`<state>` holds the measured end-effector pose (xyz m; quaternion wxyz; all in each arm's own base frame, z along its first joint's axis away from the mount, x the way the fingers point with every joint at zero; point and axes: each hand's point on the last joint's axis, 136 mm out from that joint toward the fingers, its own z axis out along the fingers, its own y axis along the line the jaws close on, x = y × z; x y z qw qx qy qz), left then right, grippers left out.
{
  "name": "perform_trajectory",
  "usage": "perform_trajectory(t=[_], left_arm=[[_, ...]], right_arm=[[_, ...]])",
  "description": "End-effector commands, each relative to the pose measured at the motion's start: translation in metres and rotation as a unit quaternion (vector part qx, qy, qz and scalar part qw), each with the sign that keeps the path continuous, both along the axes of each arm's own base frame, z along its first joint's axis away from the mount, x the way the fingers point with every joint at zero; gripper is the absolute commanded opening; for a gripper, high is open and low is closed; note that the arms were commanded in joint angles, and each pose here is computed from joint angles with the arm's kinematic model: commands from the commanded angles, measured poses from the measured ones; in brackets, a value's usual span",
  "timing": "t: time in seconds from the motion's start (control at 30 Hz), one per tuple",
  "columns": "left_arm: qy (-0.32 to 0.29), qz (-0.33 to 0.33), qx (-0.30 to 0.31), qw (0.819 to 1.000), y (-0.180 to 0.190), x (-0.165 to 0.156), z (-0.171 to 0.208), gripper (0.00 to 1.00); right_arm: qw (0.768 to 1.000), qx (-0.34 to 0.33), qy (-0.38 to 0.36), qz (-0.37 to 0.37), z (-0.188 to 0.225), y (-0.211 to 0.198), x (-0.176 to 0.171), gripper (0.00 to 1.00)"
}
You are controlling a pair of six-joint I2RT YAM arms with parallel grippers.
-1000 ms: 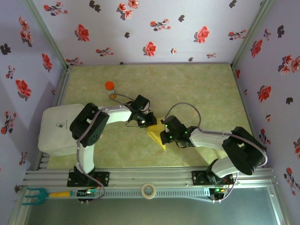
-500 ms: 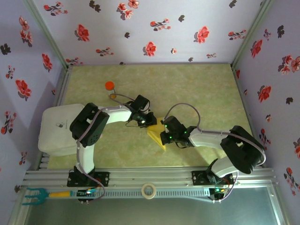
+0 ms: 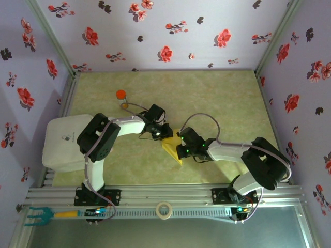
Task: Fold a paper plane with a square sheet of paper (pick it up from the middle)
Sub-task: Third fold the triangle at the center of the table.
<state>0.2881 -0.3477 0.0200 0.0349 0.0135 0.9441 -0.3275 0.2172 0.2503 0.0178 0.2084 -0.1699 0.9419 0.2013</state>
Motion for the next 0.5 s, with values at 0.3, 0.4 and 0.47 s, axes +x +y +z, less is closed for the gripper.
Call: perform_trajectory(t=[0.3, 0.4, 0.47], left_arm=[[-0.076, 0.03, 0.005, 0.997, 0.009, 0.023, 0.058, 0.26], [-0.087, 0.044, -0.004, 0.995, 0.016, 0.02, 0.07, 0.27], [-0.088, 0.053, -0.012, 0.995, 0.021, 0.014, 0.073, 0.24]], right_arm=[[1.0, -0.005, 0.004, -0.022, -0.004, -0.001, 0.007, 0.0], [1.0, 0.0, 0.005, -0.028, -0.003, 0.0, 0.011, 0.0], [1.0, 0.003, 0.005, -0.029, -0.003, 0.002, 0.013, 0.0]])
